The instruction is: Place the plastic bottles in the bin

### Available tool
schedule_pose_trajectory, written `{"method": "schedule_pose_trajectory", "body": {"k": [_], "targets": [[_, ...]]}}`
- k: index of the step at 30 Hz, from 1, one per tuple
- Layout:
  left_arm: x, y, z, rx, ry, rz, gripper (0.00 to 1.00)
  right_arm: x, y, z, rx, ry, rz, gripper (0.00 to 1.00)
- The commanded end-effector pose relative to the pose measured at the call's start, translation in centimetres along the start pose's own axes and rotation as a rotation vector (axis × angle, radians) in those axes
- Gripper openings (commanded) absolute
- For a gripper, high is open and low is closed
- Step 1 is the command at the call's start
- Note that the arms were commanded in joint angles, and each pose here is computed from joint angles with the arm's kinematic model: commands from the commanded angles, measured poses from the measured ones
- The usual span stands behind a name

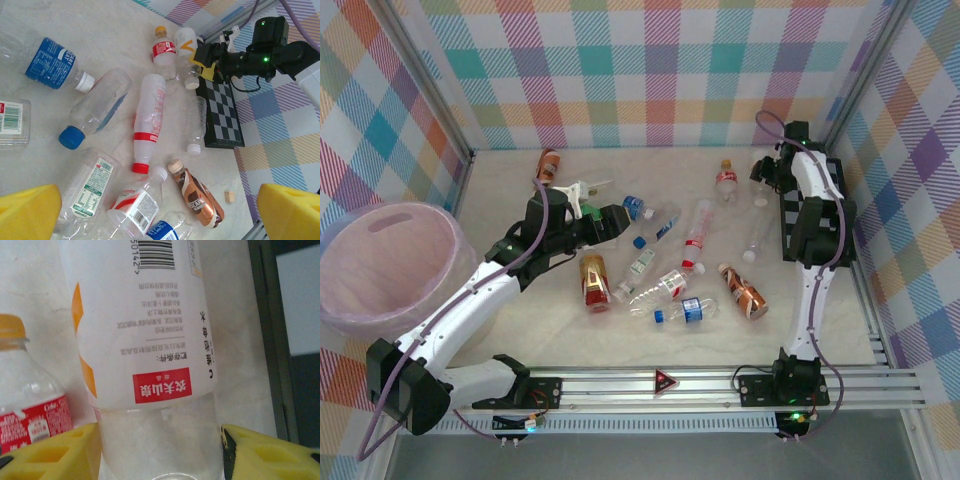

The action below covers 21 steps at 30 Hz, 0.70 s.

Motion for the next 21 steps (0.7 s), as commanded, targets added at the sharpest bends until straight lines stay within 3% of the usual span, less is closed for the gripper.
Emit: {"method": "schedule_pose_trajectory", "body": {"k": [1,7,11,16,21], "targets": [[-0.5,-0.7,-0.4,0.005,0.000,-0.030,1.00,-3.0,0.7,-0.1,-0.009,-0.008,0.034,0.59],[-0.8,-0.6,-0.4,0.007,-0.004,-0.026,1.00,-3.3,0.6,-1.0,-0.003,-0.018,0.032,0.59],[-0.9,-0.9,-0.2,0.009,-0.006,-0.030,1.00,-3.7,0.7,-1.1,-0.001,-0.032,0.039,0.53],[-0.7,-1.5,0.1,-0.001,-0.004,-0.048,1.00,-7.8,2.1,-0.4,-0.021,-0.105,0.082,0.52],[-0.5,-4.5,0.7,-0.054,-0.001,-0.216,1.00,-13.4,3.6,-0.3,-0.066,-0.182,0.126,0.50]]}}
Point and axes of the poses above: each hand's point on the last joint's axis, 136 mm out from that joint toward the fingers, its own x axis out along the fingers, its own y axis along the line the jaws close on, z = x × y, the point moved 2 cm from there along -x, back along the fingers, and after that the axes turned 6 degrees about -x, right-handed, at the moved point
